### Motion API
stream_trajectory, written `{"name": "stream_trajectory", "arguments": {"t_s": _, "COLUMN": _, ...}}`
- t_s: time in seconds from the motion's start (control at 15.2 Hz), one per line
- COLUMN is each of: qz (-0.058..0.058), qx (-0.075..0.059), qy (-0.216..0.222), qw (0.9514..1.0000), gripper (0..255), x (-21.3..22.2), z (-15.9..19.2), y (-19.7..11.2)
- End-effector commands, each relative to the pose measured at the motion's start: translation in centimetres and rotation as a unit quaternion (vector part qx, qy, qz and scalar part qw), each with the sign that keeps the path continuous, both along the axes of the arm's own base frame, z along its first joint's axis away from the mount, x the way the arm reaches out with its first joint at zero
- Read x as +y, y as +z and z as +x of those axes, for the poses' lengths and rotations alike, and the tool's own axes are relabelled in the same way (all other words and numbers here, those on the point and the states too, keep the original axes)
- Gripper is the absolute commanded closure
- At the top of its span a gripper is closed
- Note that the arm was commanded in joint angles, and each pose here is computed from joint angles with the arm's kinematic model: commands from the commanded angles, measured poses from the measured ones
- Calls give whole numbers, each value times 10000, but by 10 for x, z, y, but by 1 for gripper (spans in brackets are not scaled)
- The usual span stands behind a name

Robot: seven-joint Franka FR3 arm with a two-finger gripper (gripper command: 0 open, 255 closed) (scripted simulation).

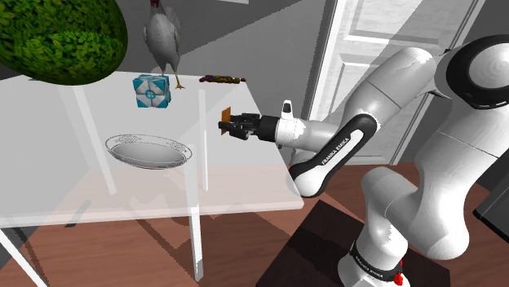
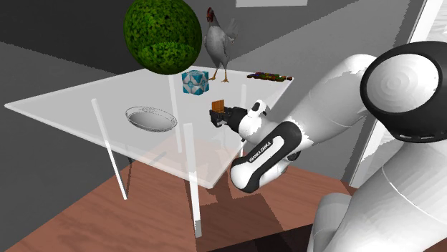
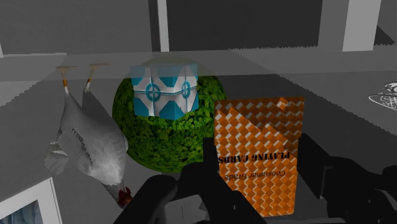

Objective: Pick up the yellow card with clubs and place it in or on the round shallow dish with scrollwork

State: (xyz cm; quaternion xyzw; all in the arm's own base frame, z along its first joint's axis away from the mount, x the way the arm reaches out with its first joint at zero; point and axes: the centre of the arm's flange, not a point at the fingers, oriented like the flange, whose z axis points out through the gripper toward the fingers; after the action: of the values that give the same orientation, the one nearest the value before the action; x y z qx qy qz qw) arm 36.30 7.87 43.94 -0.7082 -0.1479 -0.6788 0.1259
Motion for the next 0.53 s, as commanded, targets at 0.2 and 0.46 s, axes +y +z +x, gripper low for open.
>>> {"name": "stream_trajectory", "arguments": {"t_s": 0.2, "qz": 0, "qx": 0, "qy": 0, "qw": 10000, "gripper": 255, "x": 0, "z": 0, "y": 0}}
{"name": "stream_trajectory", "arguments": {"t_s": 0.46, "qz": 0, "qx": 0, "qy": 0, "qw": 10000, "gripper": 255, "x": 0, "z": 0, "y": 11}}
